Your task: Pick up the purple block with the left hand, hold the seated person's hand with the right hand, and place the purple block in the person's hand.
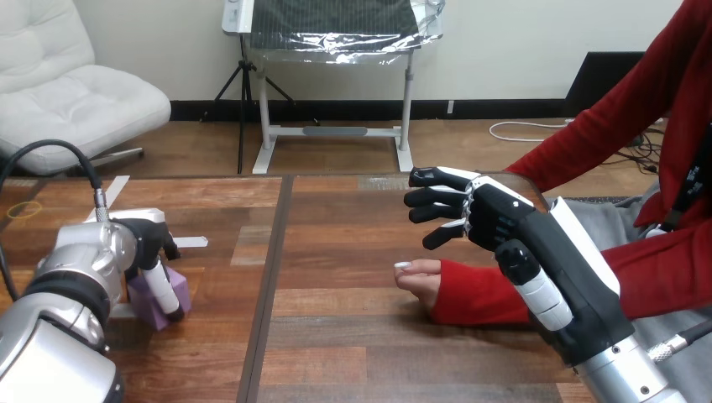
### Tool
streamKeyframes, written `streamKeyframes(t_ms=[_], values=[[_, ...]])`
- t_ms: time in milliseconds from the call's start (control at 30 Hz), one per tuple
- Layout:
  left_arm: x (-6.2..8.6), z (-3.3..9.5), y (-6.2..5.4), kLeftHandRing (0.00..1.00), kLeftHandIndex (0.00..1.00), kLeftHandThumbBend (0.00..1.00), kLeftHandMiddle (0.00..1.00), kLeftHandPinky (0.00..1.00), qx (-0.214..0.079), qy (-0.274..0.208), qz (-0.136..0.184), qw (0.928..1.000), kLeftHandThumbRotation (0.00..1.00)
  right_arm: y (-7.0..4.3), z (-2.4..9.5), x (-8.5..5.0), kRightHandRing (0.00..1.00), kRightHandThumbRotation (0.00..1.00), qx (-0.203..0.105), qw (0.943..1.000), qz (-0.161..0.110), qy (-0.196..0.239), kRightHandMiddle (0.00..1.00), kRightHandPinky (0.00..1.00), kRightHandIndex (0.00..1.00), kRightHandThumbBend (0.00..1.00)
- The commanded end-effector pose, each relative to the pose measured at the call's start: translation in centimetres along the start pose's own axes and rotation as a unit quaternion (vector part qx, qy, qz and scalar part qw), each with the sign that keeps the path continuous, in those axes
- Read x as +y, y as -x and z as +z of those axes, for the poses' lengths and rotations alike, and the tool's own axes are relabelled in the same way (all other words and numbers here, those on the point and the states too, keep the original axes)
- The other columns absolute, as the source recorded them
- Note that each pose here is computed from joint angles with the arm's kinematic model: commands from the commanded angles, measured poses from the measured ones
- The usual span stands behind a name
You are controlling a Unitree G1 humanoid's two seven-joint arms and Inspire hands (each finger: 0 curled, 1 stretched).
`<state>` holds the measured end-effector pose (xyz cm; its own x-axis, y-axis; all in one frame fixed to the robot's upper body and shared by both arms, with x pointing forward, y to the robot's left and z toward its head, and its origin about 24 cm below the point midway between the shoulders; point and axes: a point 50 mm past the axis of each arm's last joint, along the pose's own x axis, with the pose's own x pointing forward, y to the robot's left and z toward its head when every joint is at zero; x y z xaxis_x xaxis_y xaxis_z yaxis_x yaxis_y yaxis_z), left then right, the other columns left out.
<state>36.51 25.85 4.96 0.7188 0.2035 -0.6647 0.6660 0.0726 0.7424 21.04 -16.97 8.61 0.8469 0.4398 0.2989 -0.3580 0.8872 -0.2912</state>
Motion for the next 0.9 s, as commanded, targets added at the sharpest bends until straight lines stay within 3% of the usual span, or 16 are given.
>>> streamKeyframes(t_ms=[0,100,233,433,633,867], values=[[1.22,0.67,0.28,0.45,0.88,0.65,0.59,0.29,-0.014,0.003,0.014,0.9998,0.0,-0.88,1.71,-0.53,0.73,1.0,-0.052,0.9985,-0.008,0.015,0.76,0.6,0.79,1.0],[1.17,0.77,0.27,0.54,0.88,0.65,0.65,0.37,-0.016,0.003,0.013,0.9998,0.0,-0.84,1.81,-0.56,0.73,1.0,-0.05,0.9986,-0.008,0.016,0.76,0.6,0.79,1.0],[1.09,0.88,0.24,0.57,0.88,0.68,0.67,0.41,-0.015,0.001,0.011,0.9998,0.0,-0.87,1.85,-0.55,0.73,1.0,-0.05,0.9986,-0.008,0.014,0.76,0.6,0.79,1.0],[0.89,1.01,0.17,0.46,0.88,0.7,0.55,0.33,-0.014,0.002,0.008,0.9999,0.0,-0.86,1.86,-0.54,0.73,1.0,-0.05,0.9987,-0.007,0.011,0.76,0.59,0.79,1.0],[0.72,1.08,0.12,0.46,0.87,0.74,0.55,0.32,-0.015,0.011,0.005,0.9998,0.0,-0.79,1.83,-0.55,0.73,1.0,-0.049,0.9987,-0.008,0.01,0.76,0.59,0.79,1.0],[0.57,1.03,0.07,0.34,0.86,0.67,0.48,0.23,-0.011,-0.001,0.005,0.9999,0.0,-0.73,1.81,-0.54,0.73,1.0,-0.052,0.9985,-0.012,0.01,0.76,0.59,0.79,1.0]])
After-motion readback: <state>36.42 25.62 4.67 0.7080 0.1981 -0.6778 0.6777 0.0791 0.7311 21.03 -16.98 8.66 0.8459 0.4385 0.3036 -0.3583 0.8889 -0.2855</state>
